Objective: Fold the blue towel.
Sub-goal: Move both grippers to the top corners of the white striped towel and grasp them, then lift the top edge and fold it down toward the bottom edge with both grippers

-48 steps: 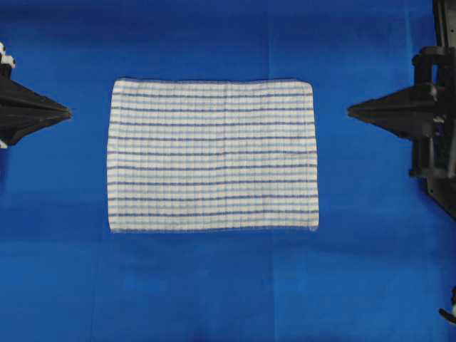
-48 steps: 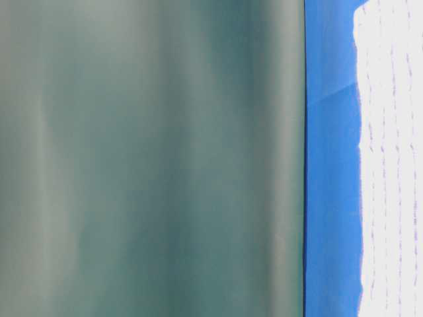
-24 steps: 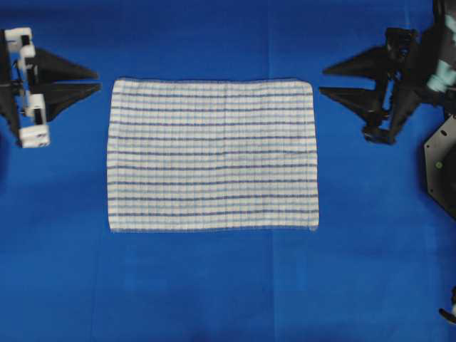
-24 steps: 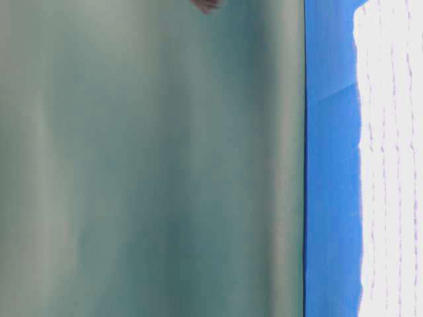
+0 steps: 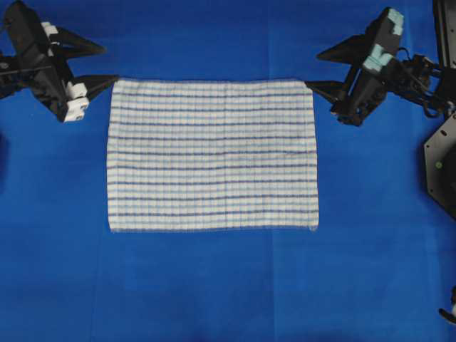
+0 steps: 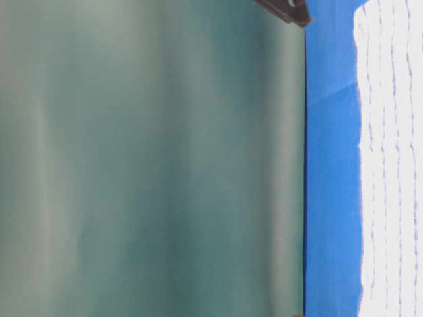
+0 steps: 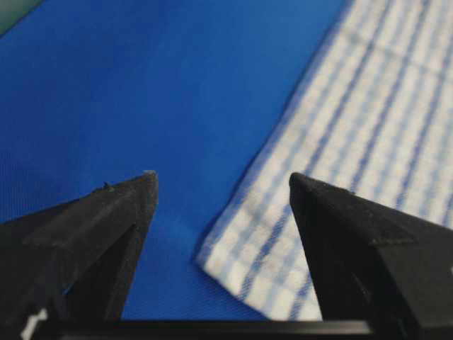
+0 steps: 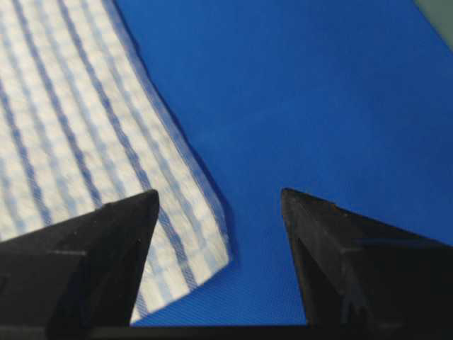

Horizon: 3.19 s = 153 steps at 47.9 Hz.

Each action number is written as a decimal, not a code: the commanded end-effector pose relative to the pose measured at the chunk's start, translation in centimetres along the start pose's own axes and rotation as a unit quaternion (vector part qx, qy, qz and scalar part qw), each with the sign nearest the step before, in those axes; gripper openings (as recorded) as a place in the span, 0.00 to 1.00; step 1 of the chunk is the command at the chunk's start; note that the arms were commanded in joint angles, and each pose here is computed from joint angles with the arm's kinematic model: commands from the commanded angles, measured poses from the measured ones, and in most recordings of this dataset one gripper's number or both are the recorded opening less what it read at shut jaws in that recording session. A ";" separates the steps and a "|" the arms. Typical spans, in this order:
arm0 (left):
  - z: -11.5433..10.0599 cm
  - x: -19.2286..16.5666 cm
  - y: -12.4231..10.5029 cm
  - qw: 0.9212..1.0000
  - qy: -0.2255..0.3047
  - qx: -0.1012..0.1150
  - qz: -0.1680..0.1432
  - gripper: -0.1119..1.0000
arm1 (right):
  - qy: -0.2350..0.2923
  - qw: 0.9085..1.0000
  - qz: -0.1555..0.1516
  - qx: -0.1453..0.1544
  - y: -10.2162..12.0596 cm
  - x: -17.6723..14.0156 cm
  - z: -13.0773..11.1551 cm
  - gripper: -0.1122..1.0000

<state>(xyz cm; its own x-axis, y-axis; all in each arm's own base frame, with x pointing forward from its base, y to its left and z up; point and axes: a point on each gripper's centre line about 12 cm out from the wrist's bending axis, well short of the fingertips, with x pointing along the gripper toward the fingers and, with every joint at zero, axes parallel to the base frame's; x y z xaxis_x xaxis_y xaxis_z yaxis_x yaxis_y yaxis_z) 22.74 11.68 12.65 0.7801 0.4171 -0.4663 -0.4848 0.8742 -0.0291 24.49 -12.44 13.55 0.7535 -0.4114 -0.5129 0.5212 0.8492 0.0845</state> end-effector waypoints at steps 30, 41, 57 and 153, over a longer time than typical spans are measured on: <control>-4.8 5.4 0.9 0.996 0.081 -0.010 0.018 0.64 | 0.033 0.999 -0.028 0.013 -1.1 3.9 -3.4 0.65; -5.1 5.4 -0.8 0.995 0.096 0.007 -0.006 0.21 | 0.036 0.999 -0.025 0.010 -0.9 3.9 -3.6 0.16; -3.8 5.2 -1.3 0.997 0.075 0.019 -0.016 0.14 | 0.032 0.999 -0.021 0.010 -0.6 3.9 -3.4 0.14; -0.9 -5.8 -15.5 0.959 0.090 0.033 -0.268 0.14 | 0.072 0.978 0.192 0.032 12.0 -6.1 -4.4 0.14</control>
<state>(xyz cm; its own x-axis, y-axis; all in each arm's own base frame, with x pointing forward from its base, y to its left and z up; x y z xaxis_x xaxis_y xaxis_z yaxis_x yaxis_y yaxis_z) 24.83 -4.29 14.35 0.8144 -0.1336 -0.5647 -0.0150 0.9680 -0.2506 23.73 1.51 13.34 0.8265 -0.0158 -0.5628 0.2481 0.9075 0.3388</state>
